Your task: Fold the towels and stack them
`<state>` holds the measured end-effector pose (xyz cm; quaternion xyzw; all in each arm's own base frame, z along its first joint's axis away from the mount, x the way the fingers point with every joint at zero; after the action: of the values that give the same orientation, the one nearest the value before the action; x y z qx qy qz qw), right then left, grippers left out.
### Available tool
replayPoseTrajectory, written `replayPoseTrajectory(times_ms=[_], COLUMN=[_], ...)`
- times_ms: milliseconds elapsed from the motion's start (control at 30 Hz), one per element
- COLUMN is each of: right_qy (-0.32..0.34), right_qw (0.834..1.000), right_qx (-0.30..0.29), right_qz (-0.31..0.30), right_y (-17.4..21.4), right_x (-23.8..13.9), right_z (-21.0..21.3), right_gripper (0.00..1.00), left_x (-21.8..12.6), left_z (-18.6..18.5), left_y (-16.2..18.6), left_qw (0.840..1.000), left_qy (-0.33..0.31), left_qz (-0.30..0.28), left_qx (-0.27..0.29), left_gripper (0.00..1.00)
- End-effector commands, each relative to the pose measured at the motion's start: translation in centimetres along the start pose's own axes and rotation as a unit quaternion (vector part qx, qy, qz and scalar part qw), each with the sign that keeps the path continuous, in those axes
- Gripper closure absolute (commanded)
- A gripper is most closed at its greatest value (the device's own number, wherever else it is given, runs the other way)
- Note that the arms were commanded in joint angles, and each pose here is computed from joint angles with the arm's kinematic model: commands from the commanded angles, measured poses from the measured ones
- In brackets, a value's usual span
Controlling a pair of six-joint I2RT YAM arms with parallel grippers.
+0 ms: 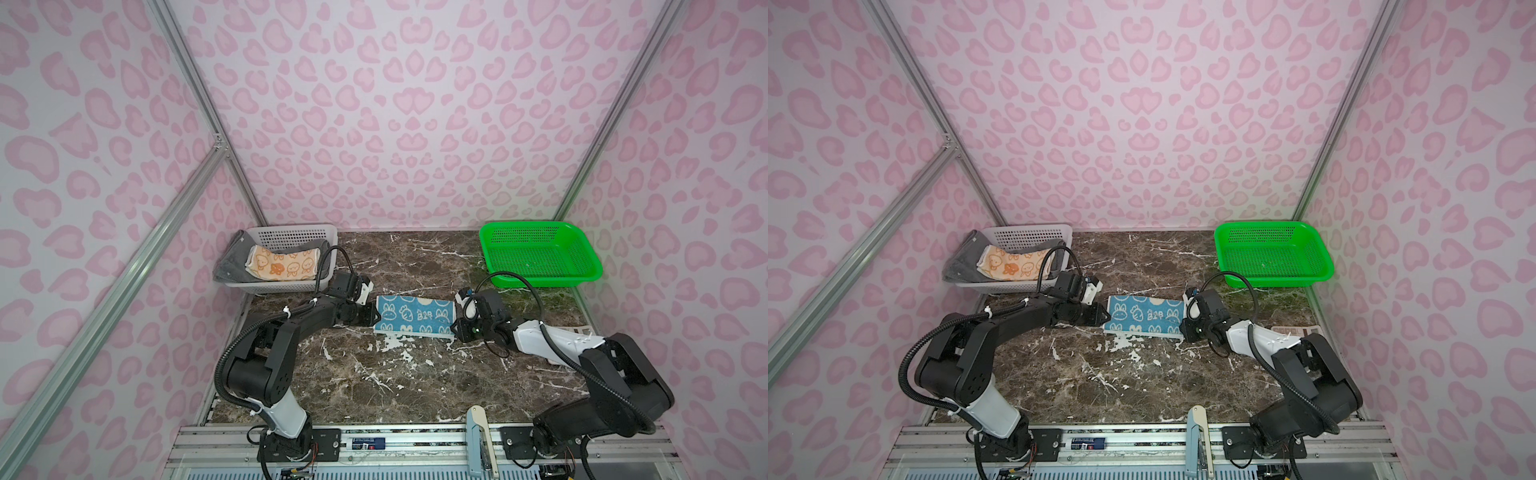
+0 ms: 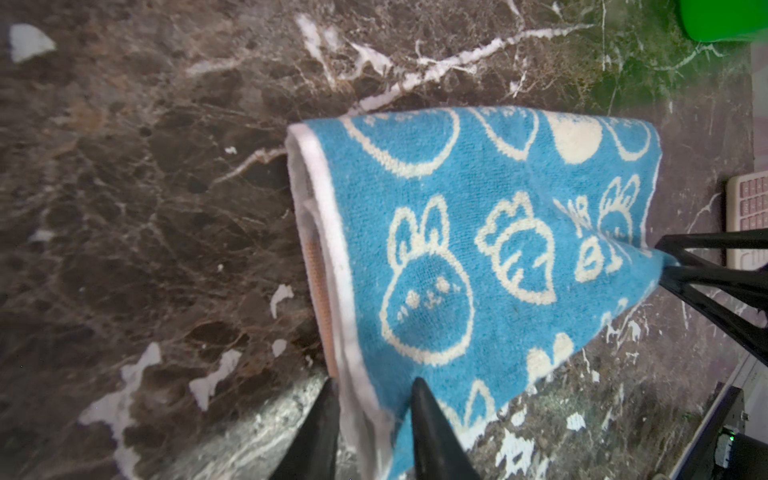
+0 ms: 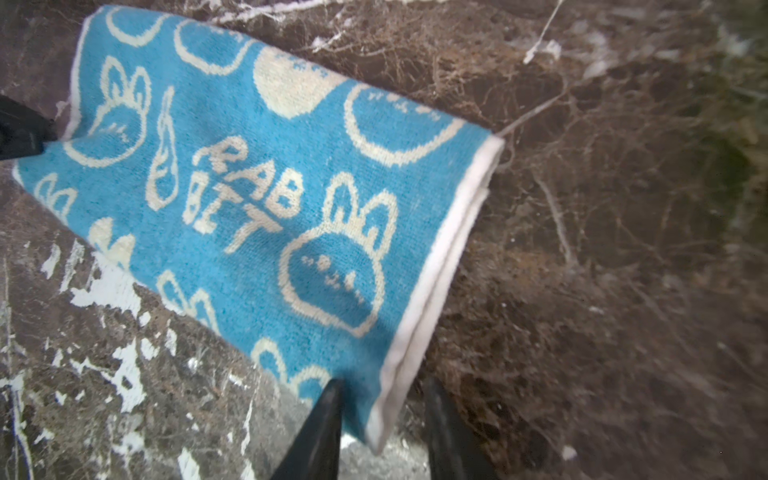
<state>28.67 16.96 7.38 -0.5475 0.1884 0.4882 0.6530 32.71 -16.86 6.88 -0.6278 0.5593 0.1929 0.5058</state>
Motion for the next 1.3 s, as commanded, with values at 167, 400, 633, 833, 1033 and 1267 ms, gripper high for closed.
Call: replayPoseTrajectory(times_ms=[167, 400, 633, 833, 1033, 1267], right_qy=[0.008, -0.032, -0.047, -0.035, -0.023, -0.024], right_qw=[0.982, 0.942, 0.917, 0.913, 0.912, 0.919], right_qx=[-0.183, -0.329, -0.396, -0.402, -0.401, -0.387], right_qz=[-0.053, -0.054, 0.000, 0.053, 0.083, 0.075], right_y=[-1.4, -1.6, -1.2, -0.4, 0.5, 0.9], right_x=[-3.1, -0.6, 4.9, 8.7, 10.9, 11.6], right_z=[4.9, 10.3, 13.4, 13.1, 12.2, 11.5], right_gripper=[0.36, 0.24, 0.25, 0.27, 0.43, 0.74], left_x=[-3.8, -7.6, -9.7, -10.3, -10.1, -7.9], left_z=[-0.6, -0.5, 0.4, 1.5, 2.0, 1.9], left_y=[-2.9, -4.7, -3.4, -1.7, -1.0, -0.5], left_qw=[0.997, 0.987, 0.980, 0.978, 0.978, 0.976], left_qy=[-0.037, -0.043, -0.037, -0.049, -0.046, -0.008], left_qz=[-0.064, -0.134, -0.156, -0.149, -0.141, -0.123], left_qx=[-0.024, -0.077, -0.119, -0.139, -0.150, -0.181], left_gripper=[0.38, 0.27, 0.22, 0.20, 0.20, 0.20])
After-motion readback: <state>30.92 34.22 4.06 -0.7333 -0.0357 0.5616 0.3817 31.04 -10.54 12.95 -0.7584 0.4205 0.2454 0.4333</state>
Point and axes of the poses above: each gripper's point midway between its finger pads, its own x axis out along the fingers, its own z axis along the line the jaws close on, y = z × x, the point moved 3 cm from there along -x, back along the fingers, and after that the axes turned 5 degrees about x, right-handed, at the moved point
